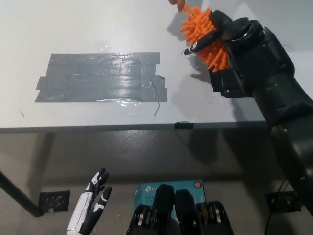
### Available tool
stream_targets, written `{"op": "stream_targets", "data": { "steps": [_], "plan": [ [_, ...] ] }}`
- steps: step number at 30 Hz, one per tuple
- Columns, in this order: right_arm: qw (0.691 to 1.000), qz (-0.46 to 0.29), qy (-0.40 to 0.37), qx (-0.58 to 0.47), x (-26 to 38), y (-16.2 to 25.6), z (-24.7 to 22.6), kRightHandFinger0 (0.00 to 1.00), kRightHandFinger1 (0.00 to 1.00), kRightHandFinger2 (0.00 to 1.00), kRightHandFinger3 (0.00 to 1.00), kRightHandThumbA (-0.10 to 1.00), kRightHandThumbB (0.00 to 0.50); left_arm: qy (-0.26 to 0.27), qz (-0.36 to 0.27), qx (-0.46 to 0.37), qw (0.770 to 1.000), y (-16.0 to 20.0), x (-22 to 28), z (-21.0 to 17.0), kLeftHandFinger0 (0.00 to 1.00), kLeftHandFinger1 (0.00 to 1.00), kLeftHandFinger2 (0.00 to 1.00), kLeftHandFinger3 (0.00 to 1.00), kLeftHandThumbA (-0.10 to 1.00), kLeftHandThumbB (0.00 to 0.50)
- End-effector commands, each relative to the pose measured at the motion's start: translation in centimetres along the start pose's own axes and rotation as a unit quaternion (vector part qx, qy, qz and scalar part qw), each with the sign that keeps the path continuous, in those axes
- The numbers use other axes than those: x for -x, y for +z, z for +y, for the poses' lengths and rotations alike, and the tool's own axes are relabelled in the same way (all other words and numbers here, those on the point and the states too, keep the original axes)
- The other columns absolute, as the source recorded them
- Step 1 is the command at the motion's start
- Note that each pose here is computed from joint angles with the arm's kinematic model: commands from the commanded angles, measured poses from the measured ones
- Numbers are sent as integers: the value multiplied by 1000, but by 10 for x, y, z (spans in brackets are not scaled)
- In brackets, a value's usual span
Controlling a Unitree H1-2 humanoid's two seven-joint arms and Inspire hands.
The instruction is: A person hands an oraange duster to the robot and the robot grabs it with its right hand and places it on the black marked spot infron tof it on the desk
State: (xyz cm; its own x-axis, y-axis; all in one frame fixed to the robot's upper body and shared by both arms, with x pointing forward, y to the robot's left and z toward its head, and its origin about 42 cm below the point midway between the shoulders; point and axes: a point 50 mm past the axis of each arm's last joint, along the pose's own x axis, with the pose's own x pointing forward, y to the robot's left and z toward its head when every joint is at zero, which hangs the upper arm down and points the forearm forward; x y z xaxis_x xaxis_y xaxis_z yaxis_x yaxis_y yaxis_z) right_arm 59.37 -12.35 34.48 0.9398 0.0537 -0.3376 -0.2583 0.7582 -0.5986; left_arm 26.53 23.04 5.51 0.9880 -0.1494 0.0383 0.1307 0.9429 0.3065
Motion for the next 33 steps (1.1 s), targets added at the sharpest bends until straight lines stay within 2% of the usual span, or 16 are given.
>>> {"op": "stream_targets", "data": {
  "steps": [1,4,6,7,8,9,10,12,17,22,23,24,25,27,29,33],
  "plan": [
    [998,-44,-33,18,6,32,-15,1000,1000,1000,1000,1000,406,1,-31,-22,999,13,-7,7,1000,1000,1000,1000,919,123],
    [999,-33,-30,12,3,22,-13,1000,1000,1000,1000,1000,419,-2,-36,-21,999,16,-12,6,1000,1000,1000,1000,911,124],
    [999,-23,-28,-5,2,18,-12,1000,1000,1000,1000,851,393,-3,-36,-21,999,18,-14,6,1000,1000,1000,1000,910,126],
    [999,-18,-32,-4,2,15,-11,767,809,951,1000,547,248,-3,-36,-22,999,18,-14,7,1000,1000,1000,1000,909,127],
    [999,-6,-46,12,0,10,-9,349,340,431,1000,218,319,-4,-37,-22,999,19,-15,8,1000,1000,1000,1000,903,128],
    [999,-4,-50,17,0,9,-9,100,124,432,1000,115,301,-4,-37,-23,999,20,-15,8,1000,1000,1000,1000,901,128],
    [998,-1,-55,30,0,7,-10,20,31,346,1000,-57,301,-5,-38,-24,999,20,-16,8,1000,1000,1000,1000,901,129],
    [995,-11,-78,65,-2,-2,-10,19,190,459,1000,-98,259,-7,-40,-22,999,22,-18,8,1000,1000,1000,1000,900,129],
    [993,-11,-91,72,-3,-8,-16,13,245,563,1000,-100,193,-9,-42,-17,999,23,-22,7,990,1000,1000,1000,882,132],
    [993,-34,-105,47,-2,-4,-22,1,376,856,1000,-100,161,-10,-46,-22,999,25,-25,9,974,1000,1000,1000,880,127],
    [993,-38,-107,42,-2,-3,-23,14,449,952,942,-100,152,-11,-47,-22,999,25,-25,9,973,1000,1000,1000,881,127],
    [992,-45,-111,38,-1,-1,-25,28,482,985,720,-100,158,-11,-47,-22,999,26,-26,9,972,1000,1000,1000,881,128],
    [991,-55,-114,31,0,3,-29,127,613,1000,609,-100,156,-11,-47,-22,999,26,-27,9,972,1000,1000,1000,881,130],
    [990,-72,-118,19,2,11,-33,196,658,1000,547,-100,168,-11,-47,-23,999,26,-28,9,967,1000,1000,1000,879,137],
    [989,-86,-121,11,5,18,-37,221,647,1000,549,-100,165,-11,-49,-24,998,27,-30,10,957,1000,1000,1000,876,146],
    [983,-127,-134,-5,15,45,-55,157,580,912,991,-100,189,-9,-53,-28,998,27,-34,12,938,1000,1000,1000,887,154]
  ]
}}
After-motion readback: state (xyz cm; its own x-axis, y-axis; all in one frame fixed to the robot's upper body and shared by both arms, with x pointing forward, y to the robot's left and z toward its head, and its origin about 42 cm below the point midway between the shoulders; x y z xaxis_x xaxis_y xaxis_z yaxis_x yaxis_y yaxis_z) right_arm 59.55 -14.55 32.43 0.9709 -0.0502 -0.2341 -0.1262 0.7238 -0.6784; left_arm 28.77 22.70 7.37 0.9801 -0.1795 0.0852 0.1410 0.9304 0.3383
